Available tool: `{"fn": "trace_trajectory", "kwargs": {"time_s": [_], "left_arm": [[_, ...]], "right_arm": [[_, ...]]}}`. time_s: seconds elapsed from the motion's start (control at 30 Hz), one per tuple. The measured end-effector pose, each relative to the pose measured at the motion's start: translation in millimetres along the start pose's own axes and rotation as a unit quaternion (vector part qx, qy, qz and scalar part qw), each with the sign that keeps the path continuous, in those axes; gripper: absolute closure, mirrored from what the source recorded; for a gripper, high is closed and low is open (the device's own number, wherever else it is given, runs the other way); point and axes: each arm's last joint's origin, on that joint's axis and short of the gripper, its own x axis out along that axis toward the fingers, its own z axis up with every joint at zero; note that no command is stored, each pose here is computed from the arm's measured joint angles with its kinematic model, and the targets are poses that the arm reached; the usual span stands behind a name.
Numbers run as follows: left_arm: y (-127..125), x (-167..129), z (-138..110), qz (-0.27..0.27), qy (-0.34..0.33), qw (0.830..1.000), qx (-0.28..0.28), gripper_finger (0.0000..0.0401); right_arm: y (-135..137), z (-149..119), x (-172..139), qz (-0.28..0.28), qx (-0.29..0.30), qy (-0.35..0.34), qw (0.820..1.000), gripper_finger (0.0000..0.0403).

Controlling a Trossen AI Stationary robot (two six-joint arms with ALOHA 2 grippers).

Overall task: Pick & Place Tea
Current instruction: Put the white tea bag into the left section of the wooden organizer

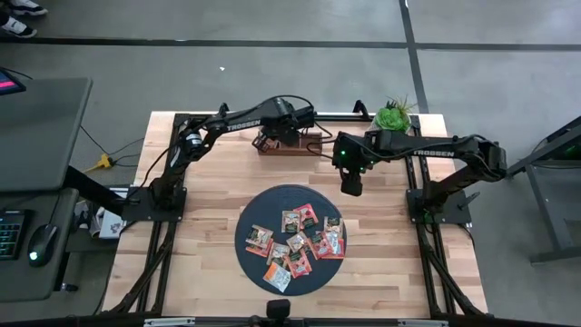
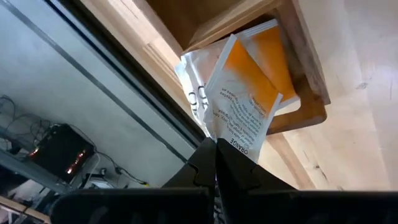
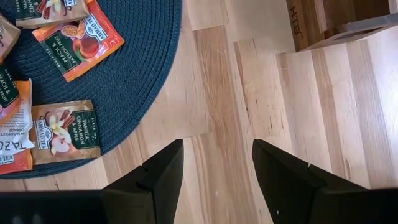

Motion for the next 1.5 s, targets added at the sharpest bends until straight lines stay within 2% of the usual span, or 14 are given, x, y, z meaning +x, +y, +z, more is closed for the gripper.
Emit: {"fn": "trace_trajectory", "kwargs": {"time_s": [0.17, 0.33, 0.63, 0.73, 0.87, 1.07, 1.23, 1.5], "left_arm": [[-0.4, 4.9, 4.9, -0.004, 0.003, 1.0, 0.029, 0.0401], [-6.1, 21.9, 16.5, -0.037, 0.022, 0.997, 0.058, 0.0401], [-4.9, 20.7, 24.0, -0.008, 0.028, 0.998, 0.053, 0.04], [-5.3, 21.0, 23.1, -0.012, 0.029, 0.997, 0.065, 0.0397], [-5.7, 21.2, 22.8, -0.017, 0.027, 0.997, 0.067, 0.0363], [-5.1, 19.2, 23.5, 0.012, 0.061, 0.996, 0.065, 0.0266], [1.6, 5.7, 16.4, 0.019, 0.052, 0.998, 0.015, 0.0214], [14.9, -36.5, -12.0, 0.011, -0.048, 0.993, -0.108, 0.0208]], "right_arm": [[0.0, 0.0, -0.1, 0.0, -0.001, 0.0, 1.0, 0.0214], [0.0, 0.1, 0.0, 0.0, -0.001, 0.0, 1.0, 0.0214], [0.1, 0.0, 0.0, 0.001, -0.005, 0.0, 1.0, 0.0214], [0.1, 0.1, 0.0, 0.001, -0.011, 0.0, 1.0, 0.0214], [0.1, 0.2, -0.2, 0.001, -0.014, -0.001, 1.0, 0.0214], [0.1, 0.2, -0.1, 0.001, -0.014, -0.001, 1.0, 0.0214], [0.1, -0.4, -0.1, 0.001, -0.013, 0.002, 1.0, 0.0214], [0.5, -11.9, -1.0, 0.006, -0.013, 0.061, 0.998, 0.0214]]}}
